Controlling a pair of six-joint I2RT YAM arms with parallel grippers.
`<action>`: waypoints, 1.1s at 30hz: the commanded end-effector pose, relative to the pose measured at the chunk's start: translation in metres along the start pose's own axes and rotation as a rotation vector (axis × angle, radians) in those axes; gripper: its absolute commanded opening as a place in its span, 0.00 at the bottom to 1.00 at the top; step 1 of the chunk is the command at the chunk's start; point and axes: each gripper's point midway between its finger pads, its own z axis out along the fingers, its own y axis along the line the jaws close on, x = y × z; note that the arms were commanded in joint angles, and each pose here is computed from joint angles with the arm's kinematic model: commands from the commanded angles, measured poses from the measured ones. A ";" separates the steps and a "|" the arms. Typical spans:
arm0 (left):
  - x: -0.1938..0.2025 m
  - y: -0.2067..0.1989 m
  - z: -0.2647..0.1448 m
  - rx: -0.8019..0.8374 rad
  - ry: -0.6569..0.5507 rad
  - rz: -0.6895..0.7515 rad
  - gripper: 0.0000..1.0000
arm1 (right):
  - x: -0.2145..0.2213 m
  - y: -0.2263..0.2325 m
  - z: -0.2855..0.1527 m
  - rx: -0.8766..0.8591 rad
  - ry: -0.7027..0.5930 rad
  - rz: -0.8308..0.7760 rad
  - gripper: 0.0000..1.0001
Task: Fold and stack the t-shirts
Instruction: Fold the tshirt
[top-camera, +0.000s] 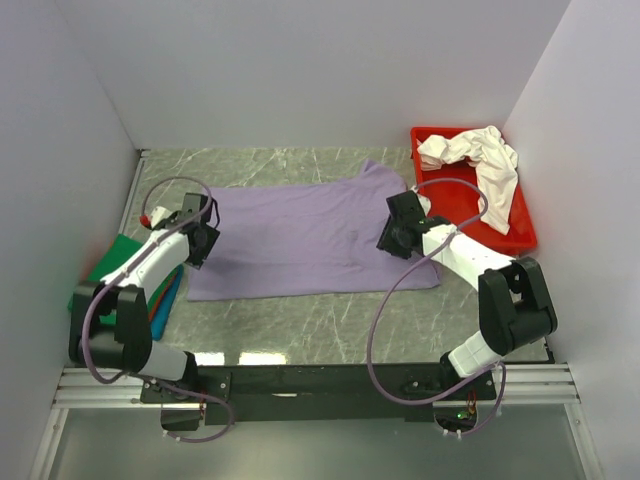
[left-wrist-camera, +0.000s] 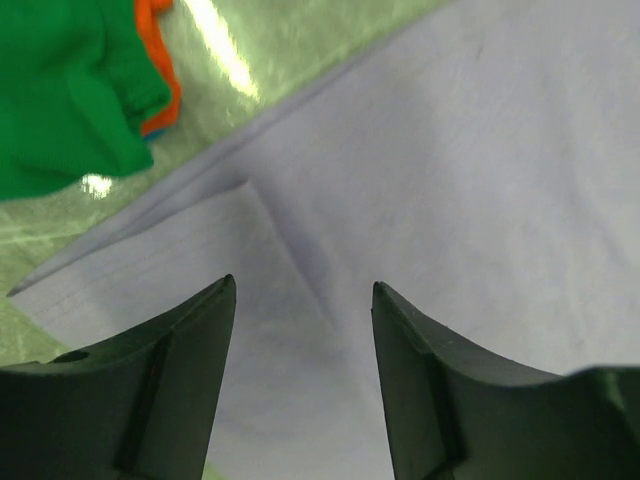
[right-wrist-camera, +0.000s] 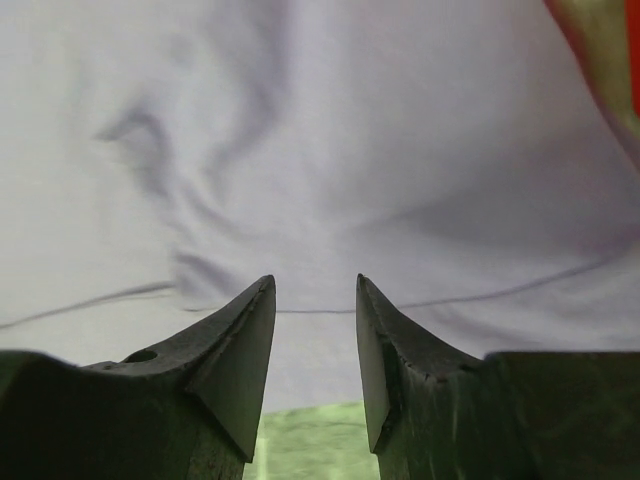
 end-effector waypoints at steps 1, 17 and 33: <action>-0.029 -0.006 -0.005 -0.077 -0.112 -0.052 0.61 | -0.025 0.020 -0.011 -0.017 -0.063 -0.024 0.45; -0.012 0.009 0.031 -0.324 -0.077 -0.013 0.54 | -0.029 0.050 -0.010 -0.136 -0.063 -0.058 0.45; -0.002 0.017 0.051 -0.398 -0.062 -0.007 0.45 | -0.025 0.055 -0.006 -0.164 -0.045 -0.075 0.45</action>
